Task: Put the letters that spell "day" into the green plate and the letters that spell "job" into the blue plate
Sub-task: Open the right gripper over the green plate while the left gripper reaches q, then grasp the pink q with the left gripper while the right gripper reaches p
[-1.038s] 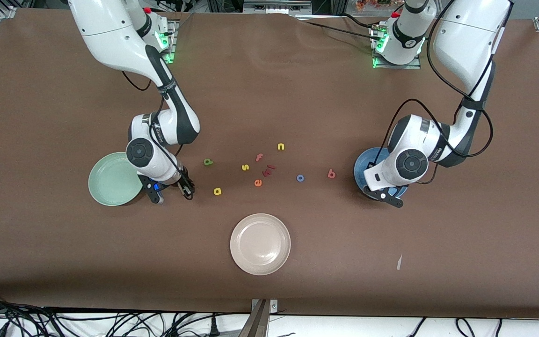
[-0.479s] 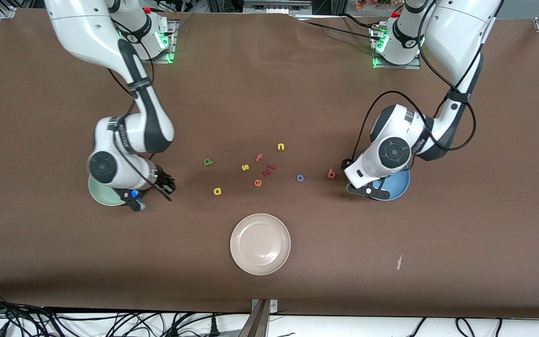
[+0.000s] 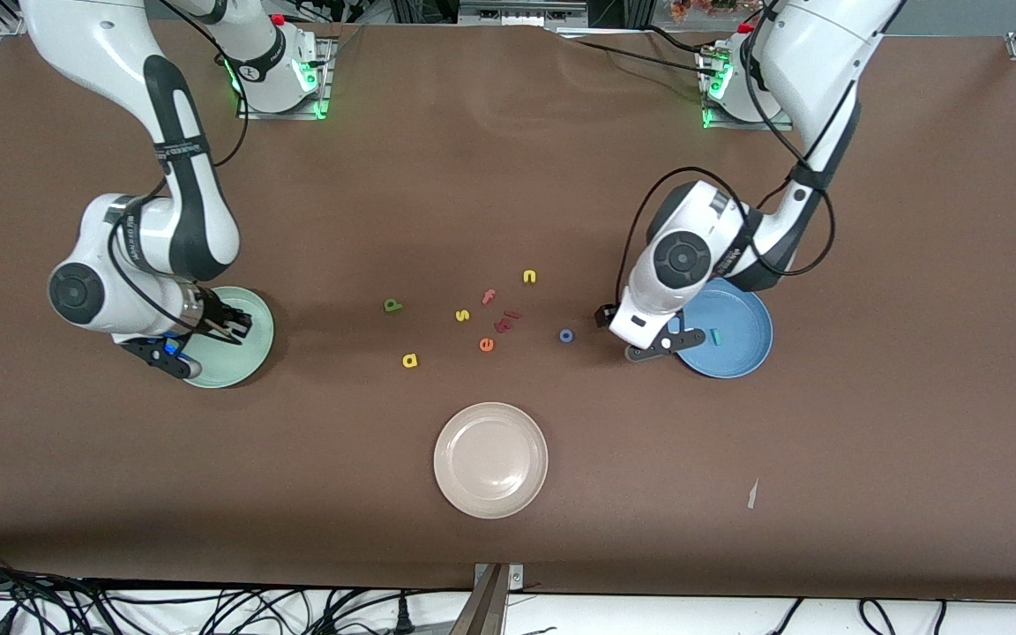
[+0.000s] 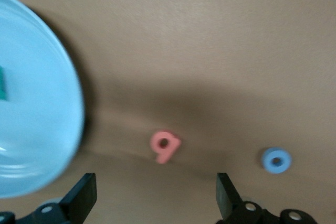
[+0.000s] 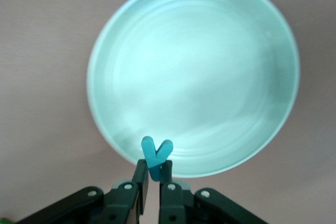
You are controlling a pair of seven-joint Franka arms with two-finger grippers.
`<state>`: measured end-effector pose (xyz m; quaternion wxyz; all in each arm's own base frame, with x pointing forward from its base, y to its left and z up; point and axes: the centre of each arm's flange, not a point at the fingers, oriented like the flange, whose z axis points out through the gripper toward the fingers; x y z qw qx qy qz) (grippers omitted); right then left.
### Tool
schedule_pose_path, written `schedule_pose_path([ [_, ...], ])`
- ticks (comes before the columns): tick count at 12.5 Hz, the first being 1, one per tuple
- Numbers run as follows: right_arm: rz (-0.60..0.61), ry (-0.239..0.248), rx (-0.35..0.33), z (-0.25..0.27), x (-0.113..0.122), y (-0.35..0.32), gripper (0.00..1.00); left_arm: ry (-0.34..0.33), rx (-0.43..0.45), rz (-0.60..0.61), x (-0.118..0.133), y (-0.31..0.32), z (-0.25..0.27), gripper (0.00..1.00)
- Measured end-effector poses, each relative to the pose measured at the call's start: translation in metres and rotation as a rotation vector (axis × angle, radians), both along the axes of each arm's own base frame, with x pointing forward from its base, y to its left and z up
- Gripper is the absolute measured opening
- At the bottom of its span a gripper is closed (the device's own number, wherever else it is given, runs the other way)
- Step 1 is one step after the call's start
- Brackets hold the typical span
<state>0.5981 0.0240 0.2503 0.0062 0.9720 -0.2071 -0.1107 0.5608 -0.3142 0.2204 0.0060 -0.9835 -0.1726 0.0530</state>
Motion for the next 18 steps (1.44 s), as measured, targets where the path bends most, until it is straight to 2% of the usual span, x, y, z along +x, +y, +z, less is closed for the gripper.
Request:
schedule_pose_path([
  [2, 0.052, -0.004, 0.001, -0.015, -0.012, -0.023, 0.13, -0.026, -0.019, 0.061, 0.002, -0.003, -0.013, 1.00],
  [3, 0.056, -0.001, 0.001, -0.018, -0.015, -0.029, 0.20, -0.030, -0.021, 0.079, 0.006, 0.004, -0.019, 1.00],
  [6, 0.043, -0.007, 0.003, -0.017, -0.015, -0.025, 0.52, -0.012, -0.012, 0.108, 0.012, 0.021, -0.035, 1.00],
  [8, -0.024, -0.019, -0.009, -0.012, -0.011, -0.008, 0.75, -0.004, -0.011, 0.104, 0.009, 0.019, -0.040, 0.93],
  [9, -0.066, -0.025, -0.019, -0.009, -0.010, 0.010, 0.87, -0.002, -0.011, 0.101, 0.008, 0.018, -0.041, 0.83],
  [10, -0.116, -0.033, -0.027, -0.007, -0.010, 0.033, 0.99, 0.001, -0.010, 0.100, 0.007, 0.017, -0.042, 0.83],
  [11, -0.171, -0.038, -0.023, -0.005, -0.011, 0.058, 1.00, 0.007, -0.008, 0.099, 0.005, 0.017, -0.046, 0.78],
  [14, -0.325, -0.044, -0.007, -0.003, -0.020, 0.127, 1.00, 0.017, -0.006, 0.099, 0.004, 0.017, -0.054, 0.73],
  [15, -0.377, -0.053, -0.017, -0.002, -0.023, 0.145, 1.00, 0.014, -0.008, 0.099, 0.005, 0.016, -0.053, 0.63],
  [16, -0.427, -0.066, -0.027, -0.002, -0.027, 0.163, 1.00, 0.014, -0.008, 0.099, 0.005, 0.016, -0.053, 0.63],
  [17, -0.477, -0.084, -0.037, -0.004, -0.032, 0.184, 1.00, 0.012, -0.009, 0.099, 0.005, 0.016, -0.051, 0.56],
  [18, -0.523, -0.103, -0.045, -0.007, -0.039, 0.207, 1.00, 0.009, -0.010, 0.099, 0.006, 0.016, -0.049, 0.44],
])
